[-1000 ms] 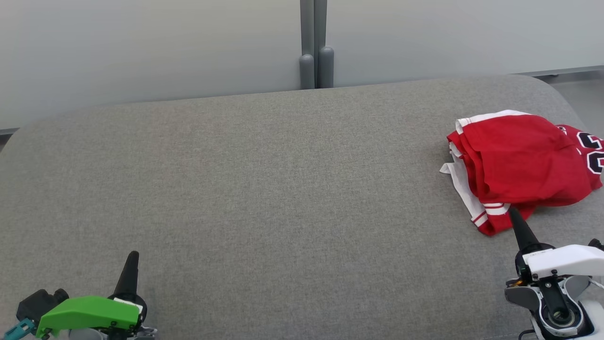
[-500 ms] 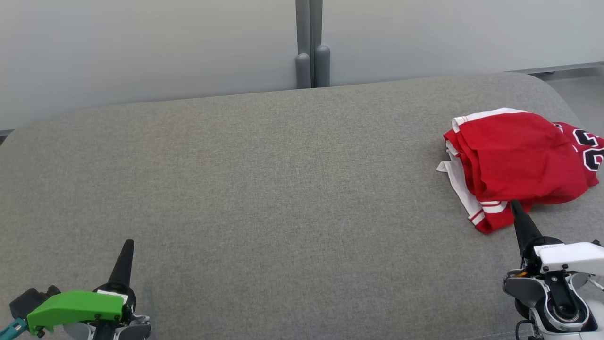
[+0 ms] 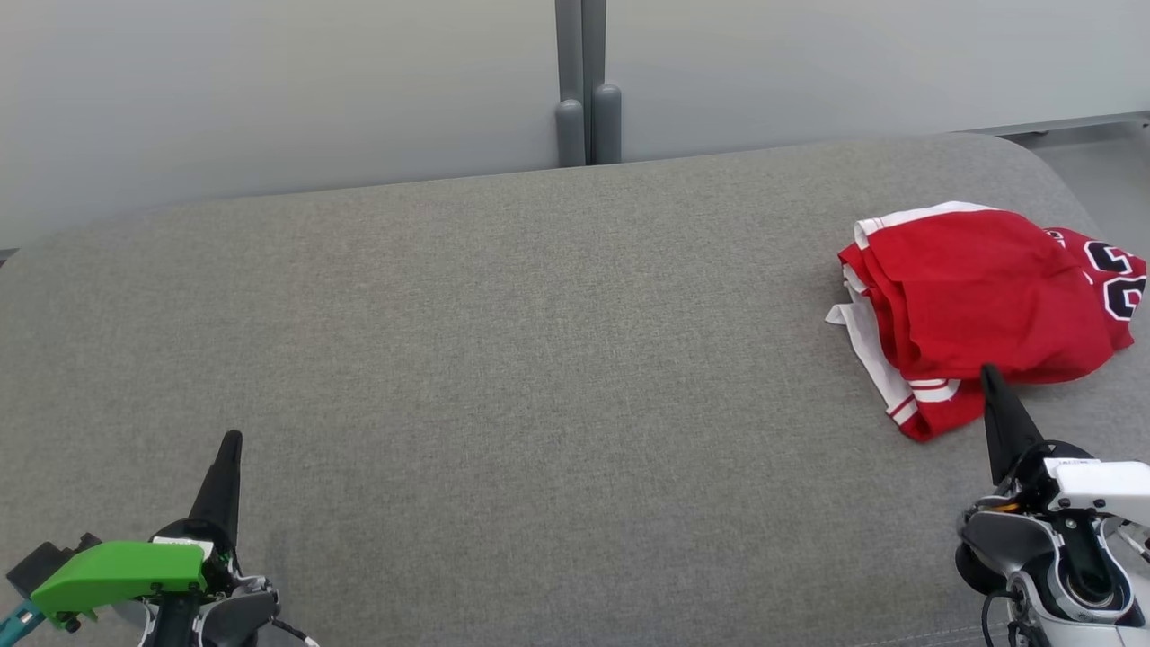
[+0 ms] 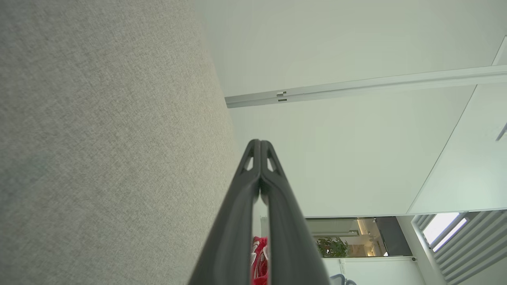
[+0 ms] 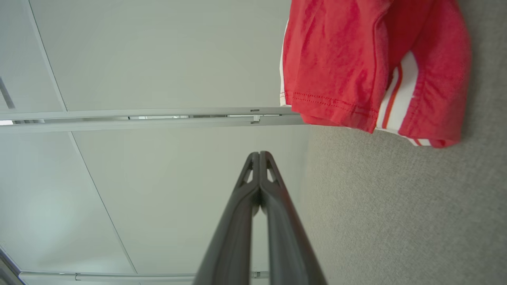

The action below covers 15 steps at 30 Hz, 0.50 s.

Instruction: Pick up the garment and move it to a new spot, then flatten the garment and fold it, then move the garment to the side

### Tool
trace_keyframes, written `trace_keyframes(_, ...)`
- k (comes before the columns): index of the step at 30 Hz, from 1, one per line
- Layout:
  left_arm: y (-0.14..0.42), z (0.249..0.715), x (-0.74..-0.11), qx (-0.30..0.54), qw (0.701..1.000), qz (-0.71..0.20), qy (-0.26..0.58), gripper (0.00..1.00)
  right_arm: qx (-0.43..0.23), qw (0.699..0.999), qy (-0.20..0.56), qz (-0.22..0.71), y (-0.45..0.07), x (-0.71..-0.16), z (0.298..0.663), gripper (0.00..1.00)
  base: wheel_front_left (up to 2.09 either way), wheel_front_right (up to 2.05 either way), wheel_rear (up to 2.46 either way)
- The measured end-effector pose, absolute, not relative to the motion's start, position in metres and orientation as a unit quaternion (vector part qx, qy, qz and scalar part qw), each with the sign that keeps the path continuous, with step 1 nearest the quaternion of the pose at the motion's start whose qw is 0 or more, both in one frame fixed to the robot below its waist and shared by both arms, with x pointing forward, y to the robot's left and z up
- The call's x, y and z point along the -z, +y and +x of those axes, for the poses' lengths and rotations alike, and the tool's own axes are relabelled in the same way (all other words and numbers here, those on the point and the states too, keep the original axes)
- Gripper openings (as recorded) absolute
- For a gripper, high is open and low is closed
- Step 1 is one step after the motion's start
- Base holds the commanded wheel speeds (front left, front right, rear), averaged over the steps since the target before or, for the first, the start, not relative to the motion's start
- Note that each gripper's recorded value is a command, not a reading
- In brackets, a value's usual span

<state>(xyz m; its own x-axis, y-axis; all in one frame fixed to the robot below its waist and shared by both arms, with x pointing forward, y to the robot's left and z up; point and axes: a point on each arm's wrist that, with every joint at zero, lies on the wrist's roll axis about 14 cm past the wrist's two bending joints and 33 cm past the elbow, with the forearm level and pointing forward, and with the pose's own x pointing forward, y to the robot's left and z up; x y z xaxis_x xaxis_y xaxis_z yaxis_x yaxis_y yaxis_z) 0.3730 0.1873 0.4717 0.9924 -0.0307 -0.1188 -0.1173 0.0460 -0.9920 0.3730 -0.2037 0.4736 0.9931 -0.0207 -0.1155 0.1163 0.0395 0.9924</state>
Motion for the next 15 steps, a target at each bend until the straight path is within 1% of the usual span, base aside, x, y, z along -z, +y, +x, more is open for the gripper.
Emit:
trace_keyframes(4, 0.1876, 0.3748, -0.4751, -0.025, 0.706, -0.707, 0.046, 0.0, 0.048, 0.705, 0.027, 0.707, -0.2069, -0.4746, 0.3725, 0.0, 0.0, 0.0, 0.0)
trace_keyframes(15, 0.1885, 0.3749, -0.4756, -0.026, 0.705, -0.708, 0.044, 0.0, 0.048, 0.703, 0.028, 0.709, -0.2056, -0.474, 0.3723, 0.0, 0.0, 0.0, 0.0)
